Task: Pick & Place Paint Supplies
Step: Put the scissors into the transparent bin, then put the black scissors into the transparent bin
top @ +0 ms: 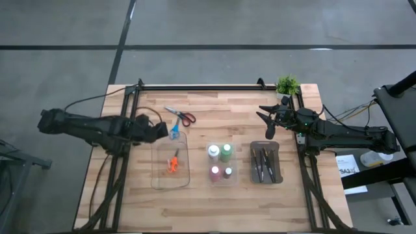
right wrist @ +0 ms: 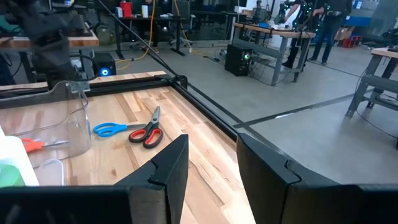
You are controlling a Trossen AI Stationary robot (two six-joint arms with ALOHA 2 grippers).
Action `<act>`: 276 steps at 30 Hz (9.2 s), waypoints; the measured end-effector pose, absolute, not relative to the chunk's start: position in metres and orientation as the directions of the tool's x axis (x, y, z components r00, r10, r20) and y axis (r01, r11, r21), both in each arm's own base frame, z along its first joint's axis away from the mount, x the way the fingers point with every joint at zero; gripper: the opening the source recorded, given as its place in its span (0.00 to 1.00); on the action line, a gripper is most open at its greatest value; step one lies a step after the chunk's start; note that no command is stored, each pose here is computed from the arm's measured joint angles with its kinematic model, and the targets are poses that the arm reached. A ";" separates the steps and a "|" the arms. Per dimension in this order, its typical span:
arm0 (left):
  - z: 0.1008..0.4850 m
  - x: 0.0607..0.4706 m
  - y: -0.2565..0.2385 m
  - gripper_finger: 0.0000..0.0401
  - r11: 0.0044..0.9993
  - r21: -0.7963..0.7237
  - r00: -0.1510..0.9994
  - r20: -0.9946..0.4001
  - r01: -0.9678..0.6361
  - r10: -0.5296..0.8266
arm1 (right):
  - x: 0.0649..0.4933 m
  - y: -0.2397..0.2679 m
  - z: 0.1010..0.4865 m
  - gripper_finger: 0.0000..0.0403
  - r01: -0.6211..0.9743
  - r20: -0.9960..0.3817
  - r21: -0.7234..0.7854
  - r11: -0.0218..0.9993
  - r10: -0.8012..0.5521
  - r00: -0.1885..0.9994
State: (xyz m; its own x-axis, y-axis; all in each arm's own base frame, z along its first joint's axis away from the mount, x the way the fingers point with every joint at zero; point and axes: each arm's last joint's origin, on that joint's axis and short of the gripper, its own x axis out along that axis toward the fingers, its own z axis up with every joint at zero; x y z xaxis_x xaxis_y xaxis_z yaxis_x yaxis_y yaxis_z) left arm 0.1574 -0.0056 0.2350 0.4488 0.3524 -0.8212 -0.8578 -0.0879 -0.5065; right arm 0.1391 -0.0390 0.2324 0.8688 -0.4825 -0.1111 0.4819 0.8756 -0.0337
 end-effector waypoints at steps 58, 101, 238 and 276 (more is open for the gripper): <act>0.134 0.221 0.093 0.30 -0.010 -0.127 0.127 -0.991 -0.992 0.032 | 0.139 -0.039 0.232 0.33 0.482 -0.110 -0.033 0.876 -0.482 0.869; 0.133 0.208 0.098 0.07 0.008 -0.034 0.034 -0.999 -0.999 0.010 | 0.139 -0.039 0.232 0.33 0.482 -0.112 -0.034 0.876 -0.482 0.869; 0.238 0.292 0.120 0.29 0.301 -0.440 0.503 -0.846 -0.846 0.178 | 0.139 -0.039 0.232 0.33 0.481 -0.111 -0.034 0.876 -0.482 0.869; 0.142 0.345 0.173 0.29 0.268 -0.086 0.097 -0.995 -0.960 0.031 | 0.139 -0.039 0.232 0.33 0.482 -0.111 -0.034 0.876 -0.482 0.869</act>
State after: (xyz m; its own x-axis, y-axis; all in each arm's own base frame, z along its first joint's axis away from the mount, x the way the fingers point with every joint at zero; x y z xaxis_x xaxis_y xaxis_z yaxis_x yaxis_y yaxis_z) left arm 0.3448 0.1725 0.1417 0.0972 0.0307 -0.9948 -0.9597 0.2677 -0.0855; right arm 0.1392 -0.0390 0.2324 0.8690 -0.4821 -0.1115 0.4816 0.8758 -0.0337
